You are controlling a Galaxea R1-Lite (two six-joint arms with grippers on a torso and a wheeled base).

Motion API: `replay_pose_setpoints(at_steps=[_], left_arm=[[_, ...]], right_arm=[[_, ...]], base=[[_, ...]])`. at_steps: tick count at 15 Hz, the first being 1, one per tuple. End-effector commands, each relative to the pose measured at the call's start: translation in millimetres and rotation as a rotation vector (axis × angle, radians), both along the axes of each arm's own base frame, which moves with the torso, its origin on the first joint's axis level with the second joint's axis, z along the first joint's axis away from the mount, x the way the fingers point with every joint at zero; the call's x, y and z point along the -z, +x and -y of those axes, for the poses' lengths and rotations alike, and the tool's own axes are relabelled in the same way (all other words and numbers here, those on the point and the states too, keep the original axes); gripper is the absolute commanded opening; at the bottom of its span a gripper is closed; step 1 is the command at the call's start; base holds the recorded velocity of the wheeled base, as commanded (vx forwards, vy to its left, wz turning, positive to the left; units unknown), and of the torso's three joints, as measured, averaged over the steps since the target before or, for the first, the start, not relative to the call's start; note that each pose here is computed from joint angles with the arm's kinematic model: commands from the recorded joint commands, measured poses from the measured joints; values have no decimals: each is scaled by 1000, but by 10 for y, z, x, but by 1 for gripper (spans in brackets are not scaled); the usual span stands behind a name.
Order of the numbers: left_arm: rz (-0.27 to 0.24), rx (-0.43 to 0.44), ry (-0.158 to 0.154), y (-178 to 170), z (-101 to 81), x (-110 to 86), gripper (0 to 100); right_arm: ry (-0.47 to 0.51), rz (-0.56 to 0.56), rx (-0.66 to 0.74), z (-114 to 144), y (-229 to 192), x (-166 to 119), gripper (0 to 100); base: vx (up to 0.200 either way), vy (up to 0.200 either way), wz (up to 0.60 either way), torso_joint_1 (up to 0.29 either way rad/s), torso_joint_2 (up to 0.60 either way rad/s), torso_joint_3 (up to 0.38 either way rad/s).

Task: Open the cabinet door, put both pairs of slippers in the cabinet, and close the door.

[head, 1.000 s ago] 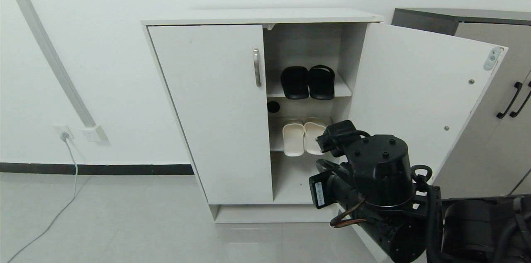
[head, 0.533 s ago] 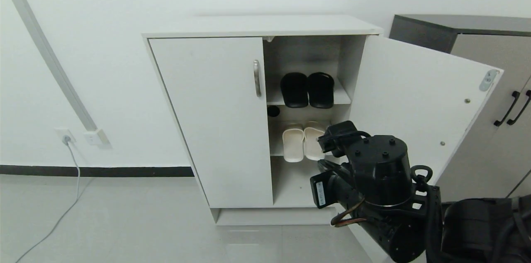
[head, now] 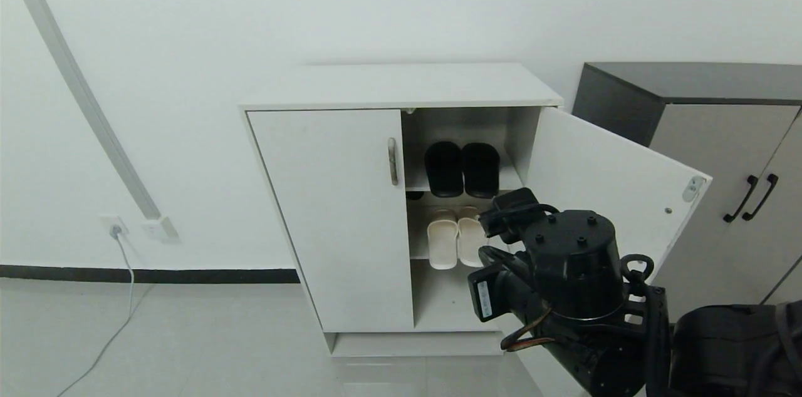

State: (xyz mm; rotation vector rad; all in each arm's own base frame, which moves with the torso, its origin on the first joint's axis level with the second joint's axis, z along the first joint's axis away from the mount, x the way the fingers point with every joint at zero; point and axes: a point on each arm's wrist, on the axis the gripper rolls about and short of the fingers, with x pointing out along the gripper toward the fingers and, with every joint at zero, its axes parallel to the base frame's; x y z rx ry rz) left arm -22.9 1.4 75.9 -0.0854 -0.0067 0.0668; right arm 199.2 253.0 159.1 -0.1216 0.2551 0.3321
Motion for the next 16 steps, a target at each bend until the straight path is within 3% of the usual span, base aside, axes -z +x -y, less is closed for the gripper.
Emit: replay_pose_setpoints(at_steps=[1,16], left_arm=[[-1,0,-1,0,0,1,0],[1,0,-1,0,0,-1,0]], right_arm=[[2,2,-1,2,-4,-8,0],[-3,-3,0,27,-22,13,0]], base=[[0,0,0,149,-476,-330],[0,0,0,201,-517,-317]])
